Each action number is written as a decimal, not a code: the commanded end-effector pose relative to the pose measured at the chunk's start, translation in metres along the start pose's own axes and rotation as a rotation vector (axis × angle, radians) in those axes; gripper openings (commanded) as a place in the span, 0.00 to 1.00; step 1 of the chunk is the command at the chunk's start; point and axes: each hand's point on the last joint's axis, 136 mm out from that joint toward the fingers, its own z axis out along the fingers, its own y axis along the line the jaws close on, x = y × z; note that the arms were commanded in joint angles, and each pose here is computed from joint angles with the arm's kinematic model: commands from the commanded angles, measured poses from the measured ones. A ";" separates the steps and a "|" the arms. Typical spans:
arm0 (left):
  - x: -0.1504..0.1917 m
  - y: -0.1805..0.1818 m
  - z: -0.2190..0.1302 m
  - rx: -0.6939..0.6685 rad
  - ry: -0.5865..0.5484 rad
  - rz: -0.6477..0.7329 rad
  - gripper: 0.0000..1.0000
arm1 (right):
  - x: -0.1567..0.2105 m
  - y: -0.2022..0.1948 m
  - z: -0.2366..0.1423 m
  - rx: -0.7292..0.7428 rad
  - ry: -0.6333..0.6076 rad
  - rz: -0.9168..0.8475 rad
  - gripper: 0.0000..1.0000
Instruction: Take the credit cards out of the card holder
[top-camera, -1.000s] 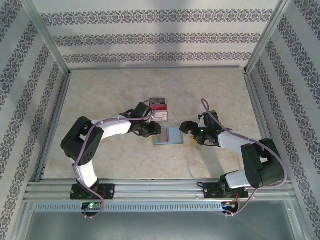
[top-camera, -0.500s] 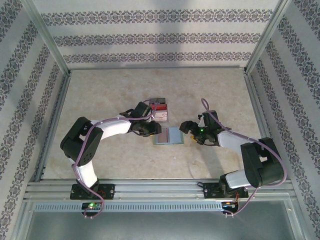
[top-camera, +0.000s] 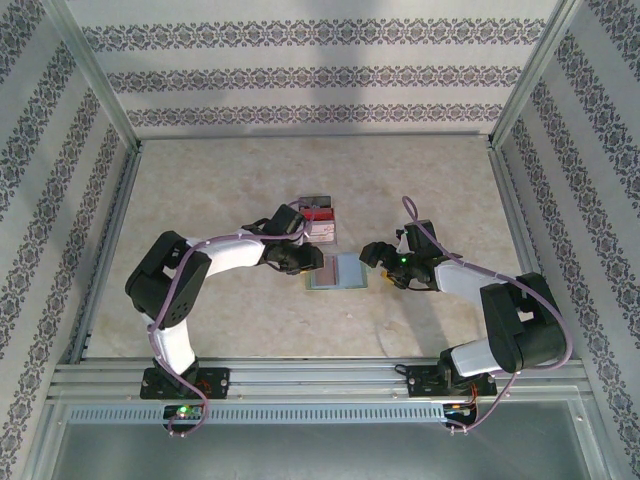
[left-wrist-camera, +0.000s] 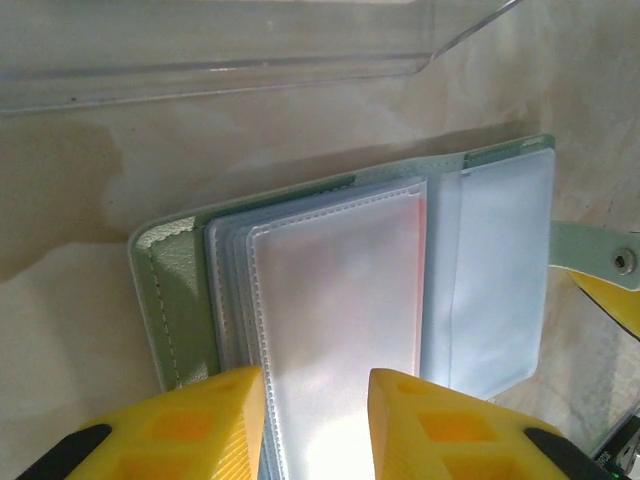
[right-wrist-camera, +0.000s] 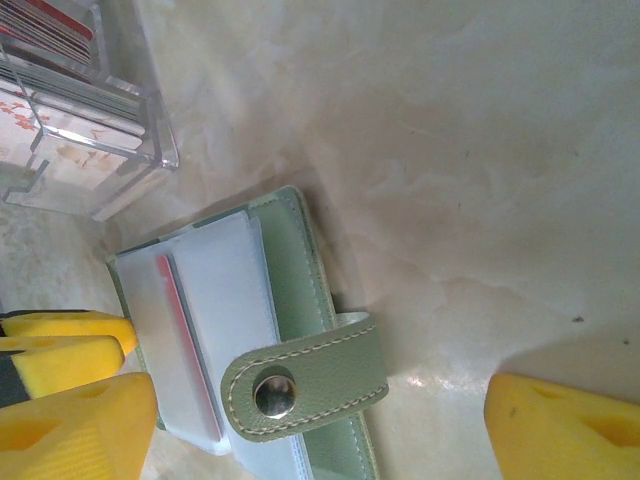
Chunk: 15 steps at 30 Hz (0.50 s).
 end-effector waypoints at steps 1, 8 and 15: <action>0.005 -0.004 0.006 -0.007 0.019 0.033 0.33 | 0.002 0.026 0.012 -0.098 0.028 -0.062 0.85; 0.004 -0.015 0.006 0.023 0.015 0.045 0.33 | 0.004 0.033 0.013 -0.119 0.037 -0.078 0.83; 0.001 -0.026 0.004 0.042 0.007 0.061 0.33 | 0.006 0.046 0.016 -0.157 0.054 -0.101 0.78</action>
